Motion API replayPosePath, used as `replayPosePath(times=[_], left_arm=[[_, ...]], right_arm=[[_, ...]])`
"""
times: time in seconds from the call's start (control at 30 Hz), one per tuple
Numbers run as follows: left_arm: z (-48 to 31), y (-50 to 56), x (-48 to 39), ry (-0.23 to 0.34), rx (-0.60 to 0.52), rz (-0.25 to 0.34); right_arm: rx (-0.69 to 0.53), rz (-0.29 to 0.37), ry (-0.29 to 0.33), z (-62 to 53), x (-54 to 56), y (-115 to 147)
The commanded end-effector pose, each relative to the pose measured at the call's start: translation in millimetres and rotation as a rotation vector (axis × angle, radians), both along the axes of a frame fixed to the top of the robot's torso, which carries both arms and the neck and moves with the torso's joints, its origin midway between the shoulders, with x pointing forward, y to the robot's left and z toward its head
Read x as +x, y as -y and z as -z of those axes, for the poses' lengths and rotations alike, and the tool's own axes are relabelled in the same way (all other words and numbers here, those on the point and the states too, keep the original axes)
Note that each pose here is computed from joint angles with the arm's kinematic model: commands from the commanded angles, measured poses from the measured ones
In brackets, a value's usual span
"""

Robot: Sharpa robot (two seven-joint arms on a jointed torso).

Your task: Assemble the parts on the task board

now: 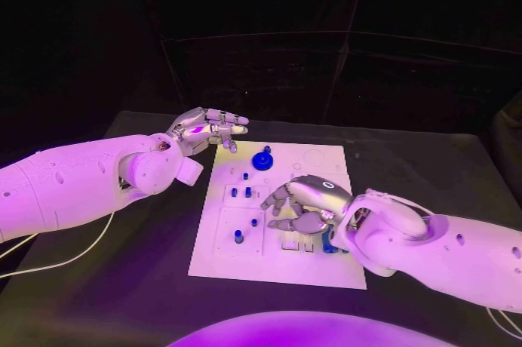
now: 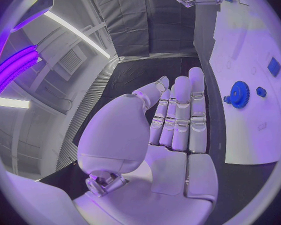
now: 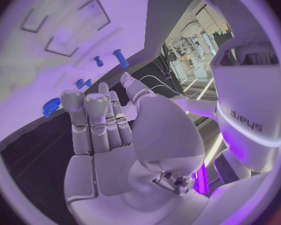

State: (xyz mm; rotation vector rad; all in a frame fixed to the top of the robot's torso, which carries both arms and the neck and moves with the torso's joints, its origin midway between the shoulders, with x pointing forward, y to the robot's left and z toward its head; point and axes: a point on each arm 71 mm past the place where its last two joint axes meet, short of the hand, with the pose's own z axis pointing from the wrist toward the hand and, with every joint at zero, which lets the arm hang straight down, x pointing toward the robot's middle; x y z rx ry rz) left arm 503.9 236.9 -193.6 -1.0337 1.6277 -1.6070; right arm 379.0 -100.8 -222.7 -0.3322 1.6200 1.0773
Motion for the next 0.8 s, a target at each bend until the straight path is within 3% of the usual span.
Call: replayPosePath(times=[0.03,0.2,0.47,0.6,0.8], left_arm=[[-1.7,-1.4,-1.0,0.004,-0.009,0.002],[-2.3,-3.4,-2.3,0.008,-0.010,-0.004],[-2.5,-3.1,-2.8,0.009,-0.012,-0.003],[-2.4,-3.5,-2.7,0.009,-0.011,-0.004],[-2.2,-4.7,-2.7,0.009,-0.010,-0.006]], right_arm=[[0.066,0.135,-0.276,2.0,5.9,32],[0.004,0.290,-0.371,2.8,5.1,77],[-0.160,0.458,-0.377,3.4,-3.5,116],[-0.233,0.499,-0.358,4.6,-6.5,123],[-0.293,0.494,-0.318,6.8,-10.8,118]])
